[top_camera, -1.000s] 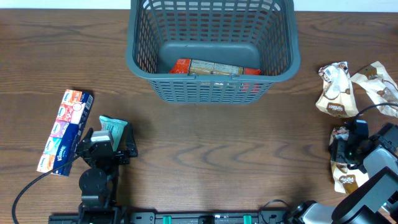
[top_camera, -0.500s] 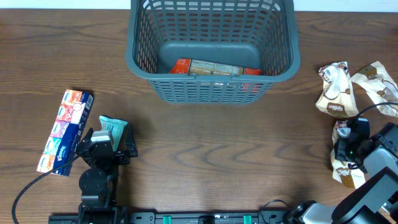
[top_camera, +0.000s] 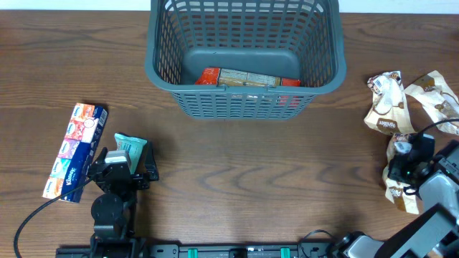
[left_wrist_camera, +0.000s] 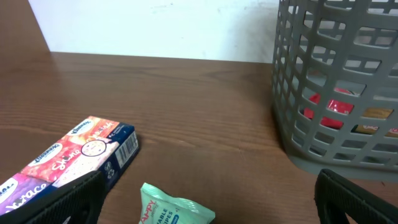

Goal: Pack container
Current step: 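Lift the mushroom pouch with the right gripper over the basket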

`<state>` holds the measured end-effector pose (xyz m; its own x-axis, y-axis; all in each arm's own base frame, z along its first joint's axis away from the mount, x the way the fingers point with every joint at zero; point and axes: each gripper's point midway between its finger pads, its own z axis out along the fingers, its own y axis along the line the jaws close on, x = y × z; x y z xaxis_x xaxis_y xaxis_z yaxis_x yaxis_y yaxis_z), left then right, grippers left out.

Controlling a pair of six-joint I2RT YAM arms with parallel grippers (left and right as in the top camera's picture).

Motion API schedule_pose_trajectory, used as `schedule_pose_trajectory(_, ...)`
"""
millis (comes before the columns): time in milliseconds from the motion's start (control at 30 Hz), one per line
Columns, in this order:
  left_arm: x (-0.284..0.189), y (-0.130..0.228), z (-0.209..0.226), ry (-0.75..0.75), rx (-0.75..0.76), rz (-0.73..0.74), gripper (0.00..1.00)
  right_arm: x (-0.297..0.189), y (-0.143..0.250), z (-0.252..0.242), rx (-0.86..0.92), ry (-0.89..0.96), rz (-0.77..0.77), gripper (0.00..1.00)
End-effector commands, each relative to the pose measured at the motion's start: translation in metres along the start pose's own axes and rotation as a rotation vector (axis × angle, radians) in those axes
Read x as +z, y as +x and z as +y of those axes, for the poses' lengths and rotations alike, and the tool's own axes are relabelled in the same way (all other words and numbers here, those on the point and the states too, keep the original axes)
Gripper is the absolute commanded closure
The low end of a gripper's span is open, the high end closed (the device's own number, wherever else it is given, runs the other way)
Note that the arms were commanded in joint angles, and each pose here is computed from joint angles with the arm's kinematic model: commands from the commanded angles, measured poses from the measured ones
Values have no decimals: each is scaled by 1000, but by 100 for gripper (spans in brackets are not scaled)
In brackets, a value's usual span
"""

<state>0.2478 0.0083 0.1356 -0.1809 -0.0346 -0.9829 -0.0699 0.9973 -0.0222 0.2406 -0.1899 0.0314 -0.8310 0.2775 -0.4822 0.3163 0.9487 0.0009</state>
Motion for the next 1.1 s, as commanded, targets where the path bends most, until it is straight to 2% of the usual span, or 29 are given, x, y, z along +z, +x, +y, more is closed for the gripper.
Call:
schedule_pose_trajectory(0,1,13,3,-18,4,35,1,-24,-31,-4,28,22,-113,99)
schedule_pose_trajectory(133,1,13,3,-18,4,35,1,-56,-59,-6,43,53,-230,99)
schedule_pose_trajectory(400,1,13,3,-17,3,35,1,-137,-123,28,-23,-57,-520,99)
schedule_pose_trajectory(600,1,13,3,-18,4,35,1,-209,-196,76,-186,-103,-680,99)
schedule_pose_trajectory(867,1,13,3,-17,3,35,1,-277,-283,184,-479,-276,-852,99)
schedule_pose_trajectory(1067,1,13,3,-17,3,35,1,-296,-306,286,-814,-382,-915,99)
